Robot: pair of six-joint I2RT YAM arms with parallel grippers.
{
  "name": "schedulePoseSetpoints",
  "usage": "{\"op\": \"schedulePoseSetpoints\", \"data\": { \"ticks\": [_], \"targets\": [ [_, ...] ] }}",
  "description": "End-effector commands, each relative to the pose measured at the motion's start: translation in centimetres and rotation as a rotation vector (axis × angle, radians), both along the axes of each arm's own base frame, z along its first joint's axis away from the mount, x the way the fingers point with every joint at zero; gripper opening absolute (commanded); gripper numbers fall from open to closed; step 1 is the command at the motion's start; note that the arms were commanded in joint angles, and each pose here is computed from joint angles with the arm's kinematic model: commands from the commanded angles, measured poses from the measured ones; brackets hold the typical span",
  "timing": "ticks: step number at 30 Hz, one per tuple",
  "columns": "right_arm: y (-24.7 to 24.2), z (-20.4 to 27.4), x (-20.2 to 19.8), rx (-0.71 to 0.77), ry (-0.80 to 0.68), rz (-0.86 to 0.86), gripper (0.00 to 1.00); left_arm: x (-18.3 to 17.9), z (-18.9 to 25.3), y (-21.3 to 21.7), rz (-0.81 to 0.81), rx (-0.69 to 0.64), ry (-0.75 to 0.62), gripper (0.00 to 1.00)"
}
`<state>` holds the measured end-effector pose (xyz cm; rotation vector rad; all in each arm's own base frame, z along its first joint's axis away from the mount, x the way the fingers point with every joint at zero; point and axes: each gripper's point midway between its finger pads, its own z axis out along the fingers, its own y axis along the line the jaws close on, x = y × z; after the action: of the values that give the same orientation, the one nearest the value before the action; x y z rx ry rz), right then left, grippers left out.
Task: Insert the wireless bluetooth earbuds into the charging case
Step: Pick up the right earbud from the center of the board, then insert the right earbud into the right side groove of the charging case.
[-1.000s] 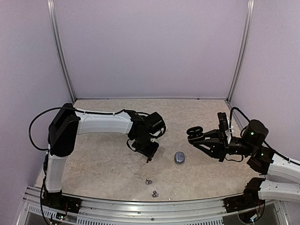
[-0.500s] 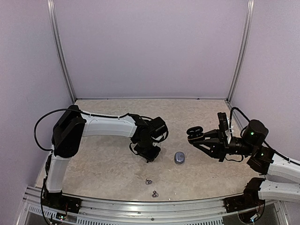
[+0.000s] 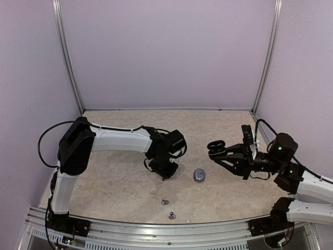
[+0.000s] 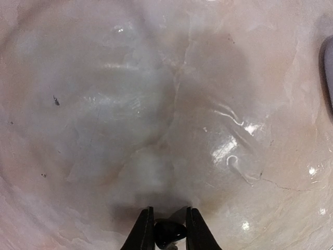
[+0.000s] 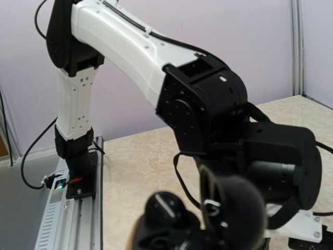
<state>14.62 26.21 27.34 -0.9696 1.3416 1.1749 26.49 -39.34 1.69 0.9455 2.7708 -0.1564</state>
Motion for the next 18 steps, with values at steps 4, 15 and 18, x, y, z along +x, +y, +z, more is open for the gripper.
{"op": "schedulePoseSetpoints", "data": {
  "ticks": [4, 15, 18],
  "targets": [
    [-0.2, 2.2, 0.3, 0.037, -0.063, -0.015, 0.0, 1.9, 4.5, -0.9, -0.015, -0.126, -0.125, 0.16],
    [0.5, 4.3, -0.4, 0.085, -0.272, 0.036, 0.0, 2.4, 23.3, -2.0, -0.063, -0.573, -0.603, 0.1],
    [0.8, 5.0, -0.4, 0.088, -0.338, 0.039, 0.0, 0.8, 28.4, -1.3, -0.09, -0.707, -0.727, 0.11]
  ]
}}
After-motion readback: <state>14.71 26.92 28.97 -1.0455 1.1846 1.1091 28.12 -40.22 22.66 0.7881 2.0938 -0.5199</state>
